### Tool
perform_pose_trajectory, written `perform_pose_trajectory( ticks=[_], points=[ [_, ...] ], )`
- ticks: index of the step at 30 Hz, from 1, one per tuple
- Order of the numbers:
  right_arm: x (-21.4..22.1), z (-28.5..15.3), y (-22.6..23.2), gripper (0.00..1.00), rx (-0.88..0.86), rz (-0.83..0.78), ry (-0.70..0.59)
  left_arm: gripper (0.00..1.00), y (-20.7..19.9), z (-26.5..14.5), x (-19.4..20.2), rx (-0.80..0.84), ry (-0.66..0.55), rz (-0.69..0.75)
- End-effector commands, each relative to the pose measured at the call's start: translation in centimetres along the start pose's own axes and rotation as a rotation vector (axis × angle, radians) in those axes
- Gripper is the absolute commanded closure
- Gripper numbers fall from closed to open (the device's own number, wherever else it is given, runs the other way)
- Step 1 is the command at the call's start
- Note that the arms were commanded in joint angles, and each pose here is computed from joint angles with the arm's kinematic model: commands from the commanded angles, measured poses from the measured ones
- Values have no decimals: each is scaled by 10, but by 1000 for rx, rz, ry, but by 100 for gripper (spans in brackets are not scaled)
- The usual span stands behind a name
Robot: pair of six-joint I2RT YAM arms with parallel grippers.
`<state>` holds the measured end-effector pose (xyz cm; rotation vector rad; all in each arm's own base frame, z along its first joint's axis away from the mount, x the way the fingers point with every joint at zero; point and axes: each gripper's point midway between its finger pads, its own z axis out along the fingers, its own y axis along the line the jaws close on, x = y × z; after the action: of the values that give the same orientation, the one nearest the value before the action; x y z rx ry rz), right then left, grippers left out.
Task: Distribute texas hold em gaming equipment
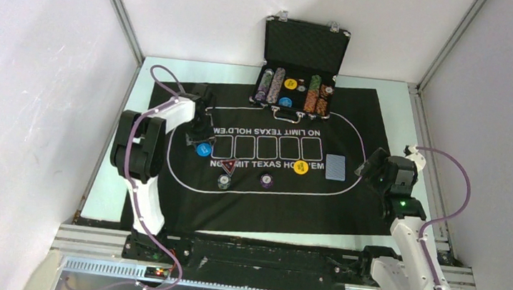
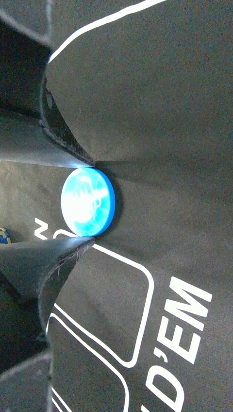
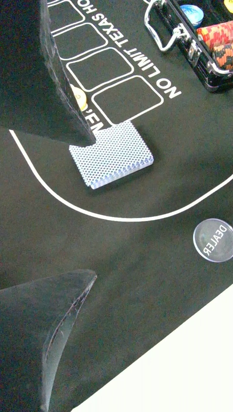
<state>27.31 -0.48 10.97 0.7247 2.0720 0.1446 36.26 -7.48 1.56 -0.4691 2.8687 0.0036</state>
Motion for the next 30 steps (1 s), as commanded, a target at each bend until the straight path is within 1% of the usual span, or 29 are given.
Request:
perform_pose_trajectory(
  ticks=[1, 5, 9, 11, 14, 17, 18, 20, 24, 26, 27, 28, 30],
  points=[
    [-9, -2, 4, 0, -27, 10, -44, 66, 3, -7, 5, -25, -24, -25],
    [-8, -2, 5, 0, -34, 10, -46, 68, -1, -40, -12, 28, -140, -56],
    [-8, -3, 5, 1, -36, 11, -48, 68, 1, -63, -20, 47, -220, -77],
    [-9, -3, 5, 0, -36, 12, -50, 68, 4, -71, -21, 50, -245, -85],
    [-9, -4, 5, 0, -39, 13, -53, 69, 4, -79, -16, 71, -248, -88],
    [-10, -5, 5, 0, -44, 16, -61, 69, -6, -96, -9, 134, -269, -75],
    [-10, -6, 5, 0, -44, 16, -61, 69, -8, -97, -4, 145, -273, -69],
    [-11, -7, 5, 0, -47, 17, -67, 69, -20, -114, 6, 196, -302, -29],
    [-12, -8, 5, 0, -48, 18, -77, 70, -52, -135, 35, 273, -335, 68],
    [-12, -9, 5, 0, -50, 18, -80, 71, -76, -142, 58, 339, -325, 142],
    [-12, -9, 5, 0, -50, 19, -80, 71, -91, -145, 76, 373, -312, 206],
    [-12, -9, 5, 1, -51, 20, -81, 70, -98, -147, 85, 385, -305, 240],
    [-12, -10, 6, 0, -58, 21, -81, 70, -115, -154, 113, 398, -305, 350]
  ],
)
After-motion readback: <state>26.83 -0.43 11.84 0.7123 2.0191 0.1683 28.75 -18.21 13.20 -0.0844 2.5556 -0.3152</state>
